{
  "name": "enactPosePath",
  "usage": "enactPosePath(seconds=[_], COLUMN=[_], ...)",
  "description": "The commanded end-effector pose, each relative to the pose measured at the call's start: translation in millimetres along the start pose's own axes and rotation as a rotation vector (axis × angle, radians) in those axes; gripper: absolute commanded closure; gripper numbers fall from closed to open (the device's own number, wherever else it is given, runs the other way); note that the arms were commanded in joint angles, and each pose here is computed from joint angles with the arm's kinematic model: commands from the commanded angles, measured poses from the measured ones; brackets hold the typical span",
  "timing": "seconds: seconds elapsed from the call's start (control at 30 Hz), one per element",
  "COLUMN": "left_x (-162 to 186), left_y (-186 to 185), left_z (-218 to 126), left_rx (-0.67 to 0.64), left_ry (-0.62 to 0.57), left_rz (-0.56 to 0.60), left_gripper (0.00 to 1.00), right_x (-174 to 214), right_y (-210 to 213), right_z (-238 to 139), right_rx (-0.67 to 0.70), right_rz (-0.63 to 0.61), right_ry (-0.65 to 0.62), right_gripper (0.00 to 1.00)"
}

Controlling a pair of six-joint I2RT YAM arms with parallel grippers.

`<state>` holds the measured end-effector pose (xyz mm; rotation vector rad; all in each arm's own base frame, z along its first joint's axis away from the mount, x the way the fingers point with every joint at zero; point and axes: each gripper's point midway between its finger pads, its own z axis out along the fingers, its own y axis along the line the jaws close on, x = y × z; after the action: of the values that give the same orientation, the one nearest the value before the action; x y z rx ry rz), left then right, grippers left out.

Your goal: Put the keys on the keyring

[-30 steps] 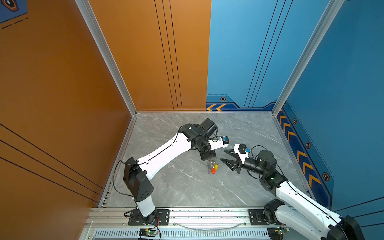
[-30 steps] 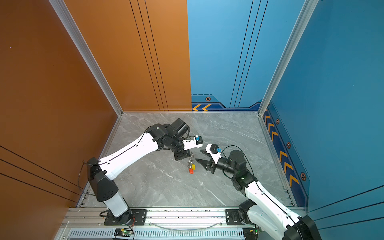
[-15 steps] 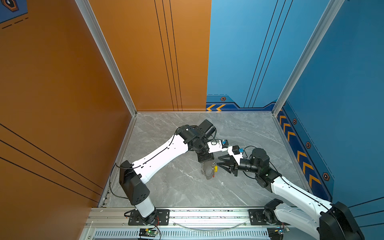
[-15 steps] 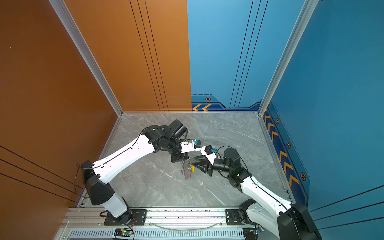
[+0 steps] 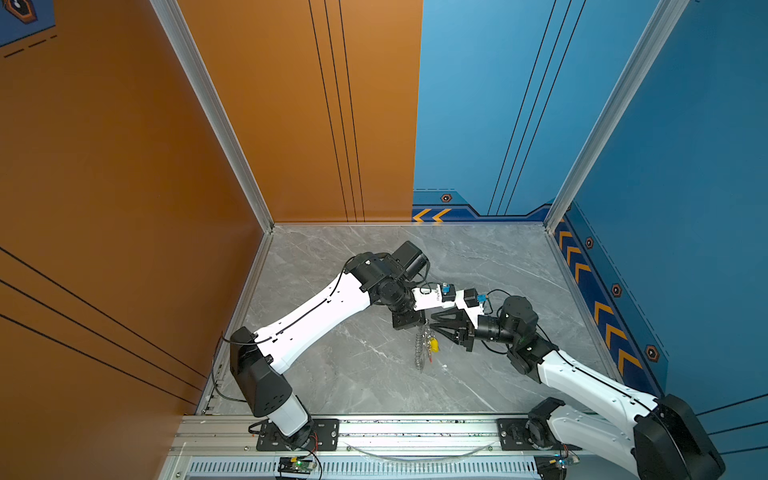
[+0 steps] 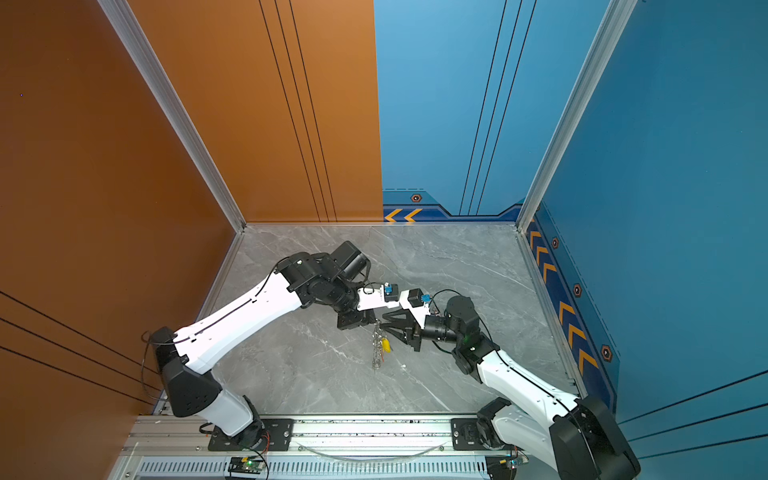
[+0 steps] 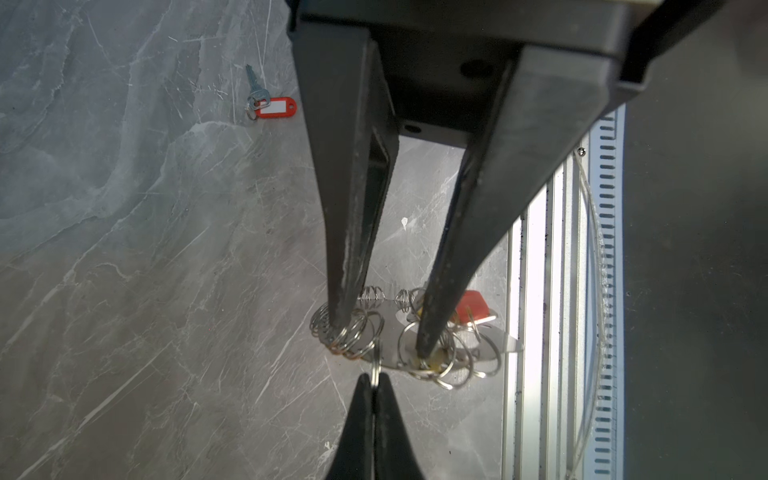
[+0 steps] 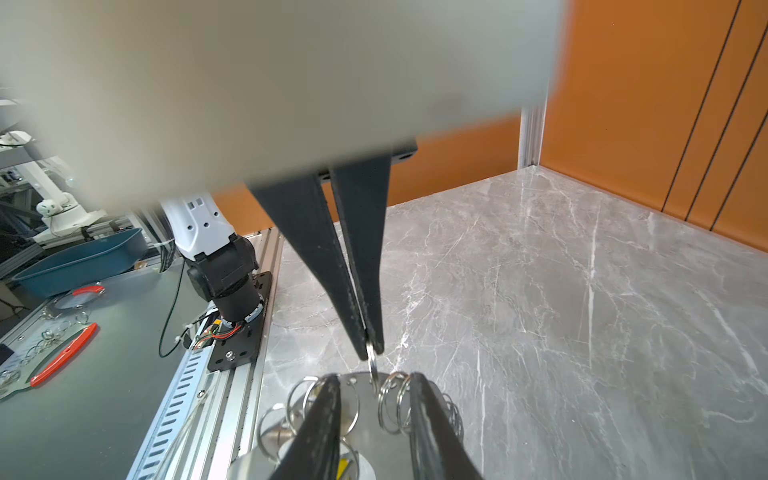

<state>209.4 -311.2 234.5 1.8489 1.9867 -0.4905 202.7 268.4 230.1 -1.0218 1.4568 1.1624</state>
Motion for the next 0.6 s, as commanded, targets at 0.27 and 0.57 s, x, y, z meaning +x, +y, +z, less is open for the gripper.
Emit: enactPosePath(seconds=[0.27,0.57], left_x=[-10.7,-13.7], left_y=[-18.8,-20.6], left_z=[-15.7,-19.2], left_rx=[0.007,-0.003], left_ry=[-0.091,-0.121], left_rz=[0.083,0.096], left_gripper=[1.00,1.00], right_x=[-6.6,-8.2], right_y=[15.7,19.5], right_z=[9.1,12.6], right_rx=[-0.096,-0.110], right_rz=[-0.011,-0.016], right_ry=[0.019,0.019], right_gripper=[0.76,0.78])
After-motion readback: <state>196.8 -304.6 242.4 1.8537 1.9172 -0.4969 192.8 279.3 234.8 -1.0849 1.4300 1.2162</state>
